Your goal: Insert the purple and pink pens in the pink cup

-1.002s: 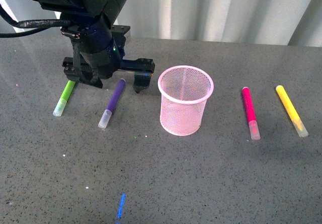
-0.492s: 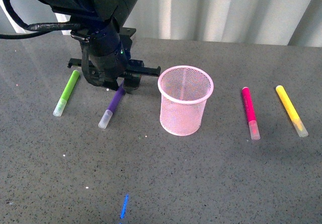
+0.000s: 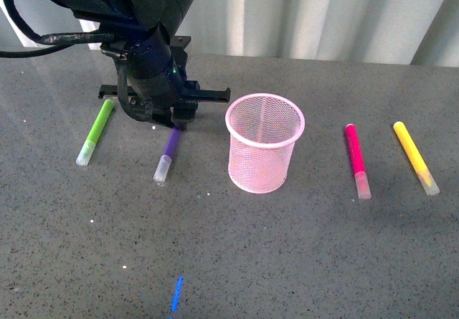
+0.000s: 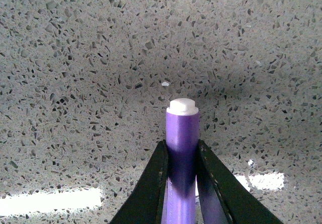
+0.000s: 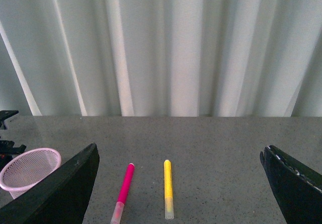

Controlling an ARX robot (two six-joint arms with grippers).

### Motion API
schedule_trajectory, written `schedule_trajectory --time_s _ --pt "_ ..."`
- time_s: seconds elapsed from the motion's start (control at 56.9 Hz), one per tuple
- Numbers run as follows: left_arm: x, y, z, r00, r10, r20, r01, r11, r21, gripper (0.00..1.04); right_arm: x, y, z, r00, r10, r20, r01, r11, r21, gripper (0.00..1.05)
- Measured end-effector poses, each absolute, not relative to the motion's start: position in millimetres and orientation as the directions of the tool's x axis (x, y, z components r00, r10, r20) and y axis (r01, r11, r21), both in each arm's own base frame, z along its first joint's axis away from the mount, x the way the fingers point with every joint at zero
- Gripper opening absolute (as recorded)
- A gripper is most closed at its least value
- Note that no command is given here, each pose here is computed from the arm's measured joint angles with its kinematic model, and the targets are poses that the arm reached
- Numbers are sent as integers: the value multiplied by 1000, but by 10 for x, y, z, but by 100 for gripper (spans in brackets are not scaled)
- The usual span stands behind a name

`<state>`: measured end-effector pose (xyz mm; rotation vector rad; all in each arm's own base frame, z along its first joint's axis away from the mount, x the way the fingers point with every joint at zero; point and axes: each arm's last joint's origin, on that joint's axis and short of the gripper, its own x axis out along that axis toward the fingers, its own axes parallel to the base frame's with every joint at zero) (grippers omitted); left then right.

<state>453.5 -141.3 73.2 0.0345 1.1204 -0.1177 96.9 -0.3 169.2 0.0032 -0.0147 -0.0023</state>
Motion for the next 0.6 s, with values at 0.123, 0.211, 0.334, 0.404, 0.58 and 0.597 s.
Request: schedule_trajectory --time_s 0.123,0.211,0.334,0.404,0.58,0.597 --pt "4523 -1350 764 471 -65 -880 98 995 -22 13 969 -3 1693 1000 -3 15 3 1000 3 98" --pt "4517 -1292 823 503 -37 -863 89 996 10 13 969 -3 1692 1000 -2 15 2 1000 3 98" --pt "4504 -1172 993 551 -27 -834 74 997 17 13 969 -3 1693 1000 -3 15 3 1000 3 98" --pt "4492 -1092 1190 621 -30 -783 60 998 10 13 969 -3 1693 1000 -2 15 2 1000 3 98" --pt "4252 -1081 1859 851 -138 -506 90 989 -119 13 969 -3 1693 1000 -3 15 3 1000 3 98" --pt "4214 -1094 1912 866 -150 -478 97 986 -133 13 969 -3 1693 1000 -3 15 3 1000 3 98"
